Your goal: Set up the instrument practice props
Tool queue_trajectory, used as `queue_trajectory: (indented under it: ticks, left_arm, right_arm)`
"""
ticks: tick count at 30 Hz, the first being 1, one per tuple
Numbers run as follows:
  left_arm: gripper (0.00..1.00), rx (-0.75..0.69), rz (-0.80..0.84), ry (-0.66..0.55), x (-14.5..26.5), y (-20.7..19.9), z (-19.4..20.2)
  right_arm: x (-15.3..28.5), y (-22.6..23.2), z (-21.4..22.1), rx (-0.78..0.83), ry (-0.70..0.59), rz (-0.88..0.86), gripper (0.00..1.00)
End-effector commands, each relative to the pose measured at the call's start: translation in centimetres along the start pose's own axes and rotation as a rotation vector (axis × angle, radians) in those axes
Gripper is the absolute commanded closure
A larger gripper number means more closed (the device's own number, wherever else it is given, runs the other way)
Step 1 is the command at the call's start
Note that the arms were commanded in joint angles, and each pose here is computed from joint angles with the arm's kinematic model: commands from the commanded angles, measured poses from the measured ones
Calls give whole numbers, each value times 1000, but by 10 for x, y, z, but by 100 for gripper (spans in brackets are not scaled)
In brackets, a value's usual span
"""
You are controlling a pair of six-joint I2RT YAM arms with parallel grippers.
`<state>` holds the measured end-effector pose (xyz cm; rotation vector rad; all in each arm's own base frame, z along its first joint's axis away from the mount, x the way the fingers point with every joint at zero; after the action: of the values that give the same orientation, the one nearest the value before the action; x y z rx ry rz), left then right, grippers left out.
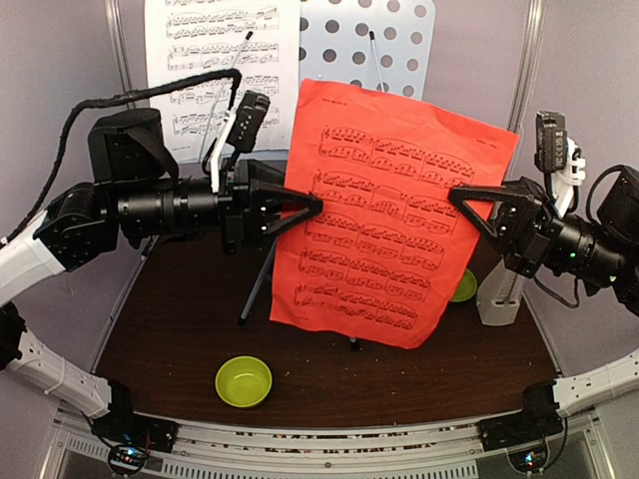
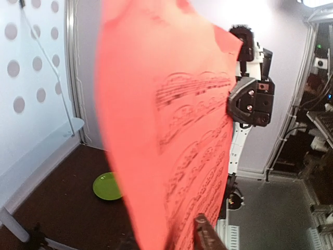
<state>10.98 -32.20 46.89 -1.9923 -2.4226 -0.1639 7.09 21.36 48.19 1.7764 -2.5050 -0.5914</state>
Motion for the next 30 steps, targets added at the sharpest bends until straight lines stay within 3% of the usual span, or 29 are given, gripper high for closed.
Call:
queue_trajectory:
  ticks: [1,3,5,10,13,20,30]
  left_arm:
    - [81,-51,-29,-103,10,-2,-41]
    - [97,-57,-47,-122,11,-1,-52]
    - [100,-38,-72,-133,9,3,-62]
    - [100,3,-190,-201,20,17,-90]
    - [100,0,-297,-237,33,28,-107]
    - [100,7,-539,-244,48,55,-129]
    - [100,55,-809,-338,87,90,-159]
  right_arm:
    - [-2,-5,-21,-26,-38,13,100]
    - [-5,-6,-29,-22,-51,16,100]
    - [-9,-9,-39,-16,-81,35,100]
    - [-16,-32,-73,4,-165,235,68]
    - [-21,-49,-86,58,-180,401,57]
    - [-43,-66,-114,107,-257,542,47]
    - [-88,-79,-108,158,-156,581,44]
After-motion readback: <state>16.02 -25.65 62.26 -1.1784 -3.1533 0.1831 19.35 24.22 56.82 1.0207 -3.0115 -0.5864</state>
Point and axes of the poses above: each gripper's point midway between its finger pads, its own x axis back along the fingers, its own y axis along the line the jaws close on, z = x × y, the point moved 6 cm from there along x, back along the fingers, and after that the axes turned 9 degrees about -x, right-handed, at the moved point
